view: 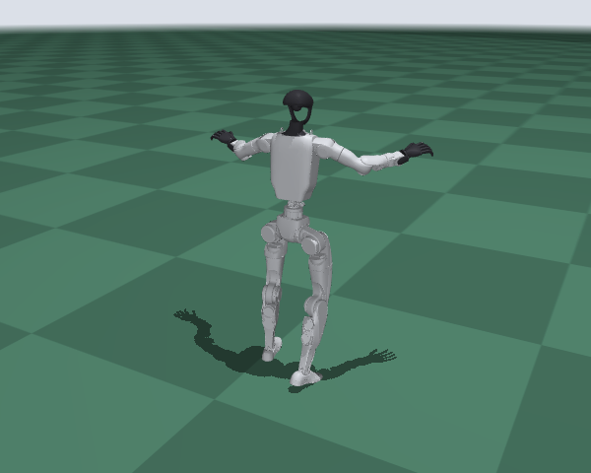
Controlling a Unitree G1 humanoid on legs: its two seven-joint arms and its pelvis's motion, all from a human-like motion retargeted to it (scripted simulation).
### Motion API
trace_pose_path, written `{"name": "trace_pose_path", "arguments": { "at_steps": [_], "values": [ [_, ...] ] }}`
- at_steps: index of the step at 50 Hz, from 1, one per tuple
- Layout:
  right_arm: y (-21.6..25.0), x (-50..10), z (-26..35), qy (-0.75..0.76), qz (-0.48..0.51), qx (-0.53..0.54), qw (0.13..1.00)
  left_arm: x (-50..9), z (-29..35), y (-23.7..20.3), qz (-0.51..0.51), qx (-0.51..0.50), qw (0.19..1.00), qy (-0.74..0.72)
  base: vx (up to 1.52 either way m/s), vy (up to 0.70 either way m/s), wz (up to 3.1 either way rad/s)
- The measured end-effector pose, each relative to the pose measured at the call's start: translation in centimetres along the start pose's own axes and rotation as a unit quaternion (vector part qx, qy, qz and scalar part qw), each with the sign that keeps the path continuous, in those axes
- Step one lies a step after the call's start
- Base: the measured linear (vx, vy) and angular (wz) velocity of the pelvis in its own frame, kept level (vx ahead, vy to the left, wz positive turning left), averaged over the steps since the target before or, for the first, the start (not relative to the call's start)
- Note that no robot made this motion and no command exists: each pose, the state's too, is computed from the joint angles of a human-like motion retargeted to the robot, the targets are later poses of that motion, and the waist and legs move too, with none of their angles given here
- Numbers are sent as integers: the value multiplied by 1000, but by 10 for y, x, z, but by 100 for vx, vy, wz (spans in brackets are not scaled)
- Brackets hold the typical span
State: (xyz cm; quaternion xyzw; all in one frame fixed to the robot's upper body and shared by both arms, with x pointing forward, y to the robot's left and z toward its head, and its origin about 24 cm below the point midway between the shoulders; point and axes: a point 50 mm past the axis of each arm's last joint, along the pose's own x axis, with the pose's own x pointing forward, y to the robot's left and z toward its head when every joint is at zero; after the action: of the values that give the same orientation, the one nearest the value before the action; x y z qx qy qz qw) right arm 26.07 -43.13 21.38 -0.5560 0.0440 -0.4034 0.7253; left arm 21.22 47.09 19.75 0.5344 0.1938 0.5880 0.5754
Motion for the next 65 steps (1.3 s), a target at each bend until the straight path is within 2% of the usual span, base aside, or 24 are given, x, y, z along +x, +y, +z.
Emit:
{"name": "trace_pose_path", "arguments": {
  "at_steps": [5, 12, 25, 32, 36, 41, 45, 57, 65],
  "values": [
    [-6, 2, 12, -25, -38, -2, 999, -3, 1, -2, 28, -77, 997, 1, -35, -21, -57],
    [-14, 4, 19, -57, -57, -19, 997, -10, 4, -10, 29, -99, 994, -18, -43, -20, -2],
    [-12, 4, -5, 30, 12, -70, 997, -9, -4, -14, -41, 38, 998, 41, -33, -8, 34],
    [-9, 2, -10, 36, 27, -63, 997, -7, -3, -11, -43, 72, 996, 37, -26, 4, 34],
    [-12, 2, -7, 23, 5, -43, 999, -8, 5, -9, -22, 22, 999, 20, -32, 13, 40],
    [-19, 3, 2, -10, -60, -14, 998, -12, 27, -3, 41, -136, 990, -13, -41, 16, 24],
    [-14, 3, 9, -25, -71, -3, 997, -10, 35, 2, 59, -163, 984, -35, -43, 15, 2],
    [-2, 1, 22, -45, -46, 31, 997, -5, 33, 2, 29, -101, 993, -53, -39, 7, -47],
    [12, -4, 21, -51, 6, 28, 998, -5, 20, -6, -3, -12, 999, -48, -28, -2, -38]
  ]
}}
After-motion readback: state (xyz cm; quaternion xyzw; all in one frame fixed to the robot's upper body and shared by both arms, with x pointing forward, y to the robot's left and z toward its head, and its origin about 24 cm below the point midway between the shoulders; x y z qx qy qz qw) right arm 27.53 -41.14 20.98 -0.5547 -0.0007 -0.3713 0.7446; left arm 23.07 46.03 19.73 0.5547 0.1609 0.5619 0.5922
